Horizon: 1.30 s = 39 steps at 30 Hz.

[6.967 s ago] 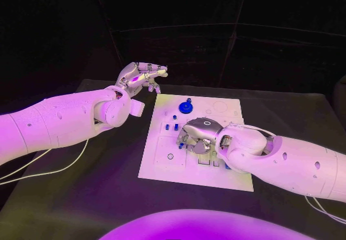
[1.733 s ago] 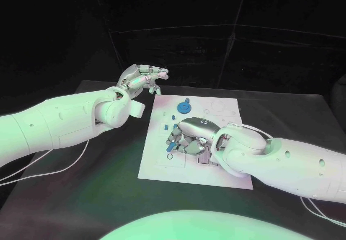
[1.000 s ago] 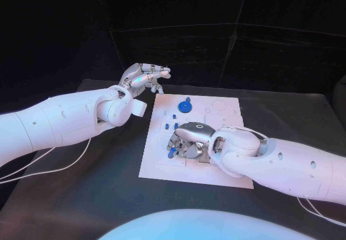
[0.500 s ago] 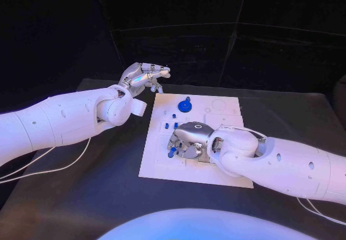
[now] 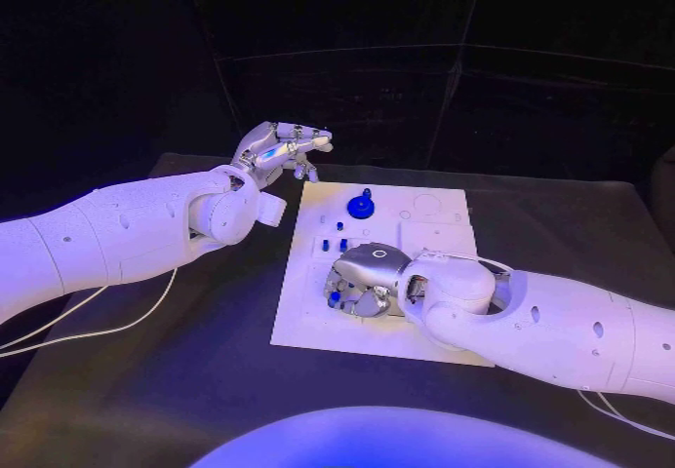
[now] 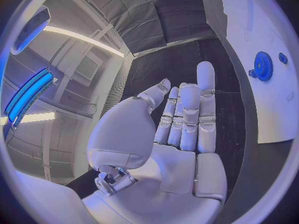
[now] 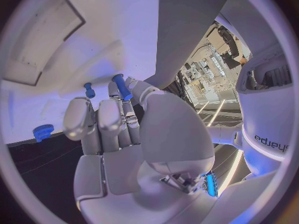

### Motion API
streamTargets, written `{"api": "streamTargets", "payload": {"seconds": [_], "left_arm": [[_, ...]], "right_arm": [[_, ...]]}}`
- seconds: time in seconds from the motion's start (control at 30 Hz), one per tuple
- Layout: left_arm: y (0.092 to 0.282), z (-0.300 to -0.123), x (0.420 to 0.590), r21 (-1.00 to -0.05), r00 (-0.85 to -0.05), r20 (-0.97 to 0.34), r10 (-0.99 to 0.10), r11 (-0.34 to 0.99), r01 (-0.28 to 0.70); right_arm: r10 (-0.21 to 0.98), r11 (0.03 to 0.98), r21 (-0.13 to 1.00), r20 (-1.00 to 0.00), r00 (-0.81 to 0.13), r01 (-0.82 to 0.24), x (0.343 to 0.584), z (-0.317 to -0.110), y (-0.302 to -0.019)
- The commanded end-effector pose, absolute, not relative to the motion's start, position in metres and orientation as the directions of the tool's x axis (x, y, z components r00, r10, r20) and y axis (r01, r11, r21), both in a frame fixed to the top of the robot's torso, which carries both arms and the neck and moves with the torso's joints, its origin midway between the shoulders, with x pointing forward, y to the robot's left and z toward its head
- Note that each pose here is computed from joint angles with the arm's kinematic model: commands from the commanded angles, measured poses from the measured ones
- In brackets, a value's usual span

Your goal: Assemble the parts on the task board

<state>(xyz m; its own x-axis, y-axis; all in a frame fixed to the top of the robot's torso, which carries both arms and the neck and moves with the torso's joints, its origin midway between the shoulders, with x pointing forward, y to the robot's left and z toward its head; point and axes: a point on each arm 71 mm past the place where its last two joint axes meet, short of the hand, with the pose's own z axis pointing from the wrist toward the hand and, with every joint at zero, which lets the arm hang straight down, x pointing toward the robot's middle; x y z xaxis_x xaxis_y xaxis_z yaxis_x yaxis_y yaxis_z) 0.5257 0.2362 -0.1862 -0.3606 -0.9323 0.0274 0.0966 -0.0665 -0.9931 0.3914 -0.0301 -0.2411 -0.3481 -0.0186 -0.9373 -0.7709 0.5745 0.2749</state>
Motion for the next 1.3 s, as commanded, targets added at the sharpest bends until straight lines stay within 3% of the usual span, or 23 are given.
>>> {"api": "streamTargets", "payload": {"seconds": [0.03,0.5,0.7,0.8,0.97,1.3], "left_arm": [[0.235,-0.185,0.526,-0.993,-0.371,0.035,-0.928,-0.075,0.095],[0.235,-0.186,0.526,-0.993,-0.377,0.037,-0.925,-0.078,0.093],[0.236,-0.186,0.526,-0.993,-0.377,0.038,-0.925,-0.077,0.091],[0.236,-0.187,0.526,-0.993,-0.376,0.037,-0.926,-0.077,0.09],[0.237,-0.187,0.526,-0.993,-0.375,0.036,-0.927,-0.074,0.088],[0.236,-0.188,0.525,-0.994,-0.377,0.036,-0.925,-0.073,0.086]], "right_arm": [[-0.024,0.581,0.253,-0.945,-0.326,-0.774,0.392,-0.24,-0.03],[0.14,0.569,0.273,-0.962,-0.236,-0.776,0.392,-0.226,-0.035],[0.221,0.573,0.314,-0.949,-0.225,-0.757,0.388,-0.217,-0.057],[0.256,0.615,0.374,-0.928,-0.272,-0.695,0.391,-0.215,-0.078],[0.366,0.725,0.521,-0.845,-0.389,-0.45,0.403,-0.213,-0.139],[0.421,0.828,0.529,-0.806,-0.416,-0.186,0.397,-0.214,-0.212]]}}
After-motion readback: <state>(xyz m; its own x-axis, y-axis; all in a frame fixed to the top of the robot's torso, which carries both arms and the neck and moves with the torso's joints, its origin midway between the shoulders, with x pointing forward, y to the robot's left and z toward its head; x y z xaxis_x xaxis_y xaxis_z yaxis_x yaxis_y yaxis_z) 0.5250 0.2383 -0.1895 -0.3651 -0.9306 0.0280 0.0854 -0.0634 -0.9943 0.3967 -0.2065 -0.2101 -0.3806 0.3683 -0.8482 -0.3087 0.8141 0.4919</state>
